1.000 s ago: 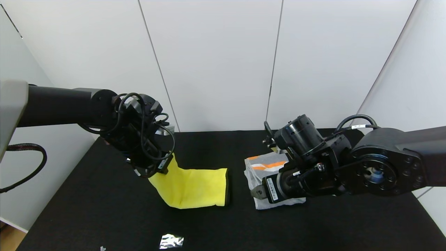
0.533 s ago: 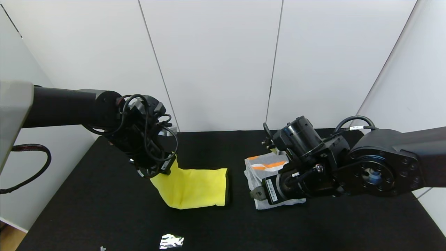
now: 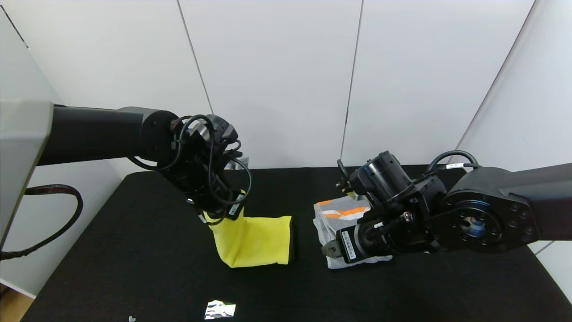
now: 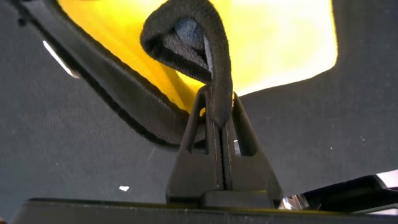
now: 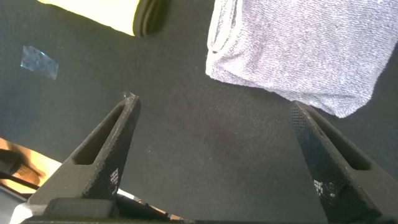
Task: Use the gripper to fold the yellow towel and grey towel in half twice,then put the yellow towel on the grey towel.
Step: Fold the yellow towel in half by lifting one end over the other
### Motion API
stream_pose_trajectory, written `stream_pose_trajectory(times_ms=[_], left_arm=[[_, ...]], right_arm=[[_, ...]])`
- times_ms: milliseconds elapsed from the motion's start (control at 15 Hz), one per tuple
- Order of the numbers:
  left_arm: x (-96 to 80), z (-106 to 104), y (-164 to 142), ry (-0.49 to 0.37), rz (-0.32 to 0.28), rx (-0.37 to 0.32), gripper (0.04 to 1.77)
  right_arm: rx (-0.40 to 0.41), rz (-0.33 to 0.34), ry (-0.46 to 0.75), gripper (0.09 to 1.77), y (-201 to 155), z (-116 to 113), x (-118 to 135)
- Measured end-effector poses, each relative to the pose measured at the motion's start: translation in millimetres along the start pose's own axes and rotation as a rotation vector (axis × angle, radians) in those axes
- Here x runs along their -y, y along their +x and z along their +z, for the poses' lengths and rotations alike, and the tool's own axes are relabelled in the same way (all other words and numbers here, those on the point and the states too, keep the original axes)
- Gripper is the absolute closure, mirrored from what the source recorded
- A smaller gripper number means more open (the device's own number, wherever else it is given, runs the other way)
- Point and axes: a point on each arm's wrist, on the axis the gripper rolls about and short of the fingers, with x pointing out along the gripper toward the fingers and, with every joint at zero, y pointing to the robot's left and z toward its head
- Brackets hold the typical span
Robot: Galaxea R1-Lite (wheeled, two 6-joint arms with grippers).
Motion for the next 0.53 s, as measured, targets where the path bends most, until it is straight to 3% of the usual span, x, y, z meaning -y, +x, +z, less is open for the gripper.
stream_pose_trajectory(times_ms=[533], left_arm=[[51.2,-2,-8,0.065,-0.026,-0.025,1.7]], right_arm=[[0.0,-0.008,0.015,0.15,0,0,5]])
